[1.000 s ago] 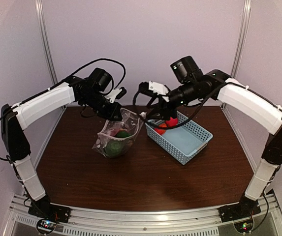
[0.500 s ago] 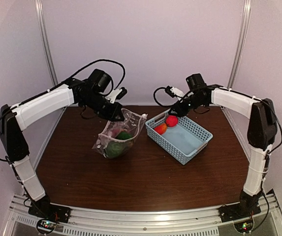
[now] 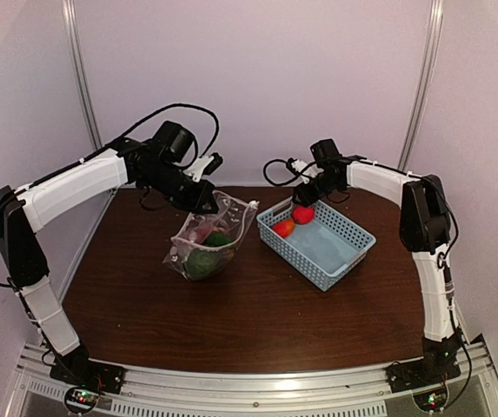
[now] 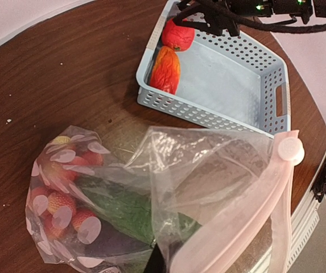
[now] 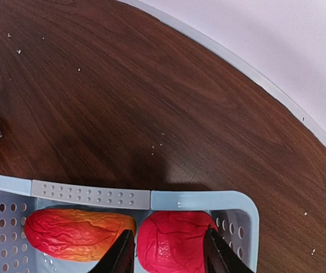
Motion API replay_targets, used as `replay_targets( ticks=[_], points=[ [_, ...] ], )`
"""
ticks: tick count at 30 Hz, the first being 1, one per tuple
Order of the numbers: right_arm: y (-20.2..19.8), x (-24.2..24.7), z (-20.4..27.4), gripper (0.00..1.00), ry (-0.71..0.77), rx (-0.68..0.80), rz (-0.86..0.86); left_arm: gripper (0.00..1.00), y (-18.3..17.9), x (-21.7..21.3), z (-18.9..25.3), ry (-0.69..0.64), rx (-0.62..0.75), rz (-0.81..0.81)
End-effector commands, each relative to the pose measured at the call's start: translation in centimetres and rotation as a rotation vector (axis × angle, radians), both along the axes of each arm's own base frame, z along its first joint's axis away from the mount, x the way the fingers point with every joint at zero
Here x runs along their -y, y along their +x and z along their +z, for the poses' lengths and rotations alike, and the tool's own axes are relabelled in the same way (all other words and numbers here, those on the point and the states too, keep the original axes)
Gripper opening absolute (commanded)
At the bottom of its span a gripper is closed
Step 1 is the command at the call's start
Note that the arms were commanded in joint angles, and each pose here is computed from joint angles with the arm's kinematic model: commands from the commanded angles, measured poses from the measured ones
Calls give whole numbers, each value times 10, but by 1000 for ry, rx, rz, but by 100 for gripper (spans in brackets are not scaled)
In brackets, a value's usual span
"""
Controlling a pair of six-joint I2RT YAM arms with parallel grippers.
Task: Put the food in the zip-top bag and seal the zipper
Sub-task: Pick up the fake fruit from the bin.
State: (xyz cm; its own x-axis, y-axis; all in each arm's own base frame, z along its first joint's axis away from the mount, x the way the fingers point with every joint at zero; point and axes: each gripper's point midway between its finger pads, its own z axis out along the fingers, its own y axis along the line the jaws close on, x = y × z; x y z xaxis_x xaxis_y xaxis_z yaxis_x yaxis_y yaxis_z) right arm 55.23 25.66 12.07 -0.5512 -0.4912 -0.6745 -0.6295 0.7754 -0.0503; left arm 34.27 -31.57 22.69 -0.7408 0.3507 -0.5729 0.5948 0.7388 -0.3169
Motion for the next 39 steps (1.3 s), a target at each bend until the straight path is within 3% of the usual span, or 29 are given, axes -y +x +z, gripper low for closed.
replay_targets(
  ticks=[1, 12, 16, 26, 34, 39],
  points=[
    [9, 7, -14, 43, -7, -30, -66, 0, 4, 3, 13, -30, 43, 4],
    [-7, 28, -45, 49, -107, -87, -99, 0, 6, 4, 5, -16, 31, -1],
    [-13, 30, -53, 60, -108, -124, -97, 0, 5, 4, 3, -15, 27, -4],
    [-18, 38, -56, 71, -151, -135, -105, 0, 2, 3, -2, -12, 13, -3],
    [-24, 43, -61, 71, -179, -149, -110, 0, 3, 4, -2, -19, 18, -5],
    [-32, 45, -48, 62, -172, -142, -108, 0, 2, 6, -4, -31, 16, -10]
  ],
)
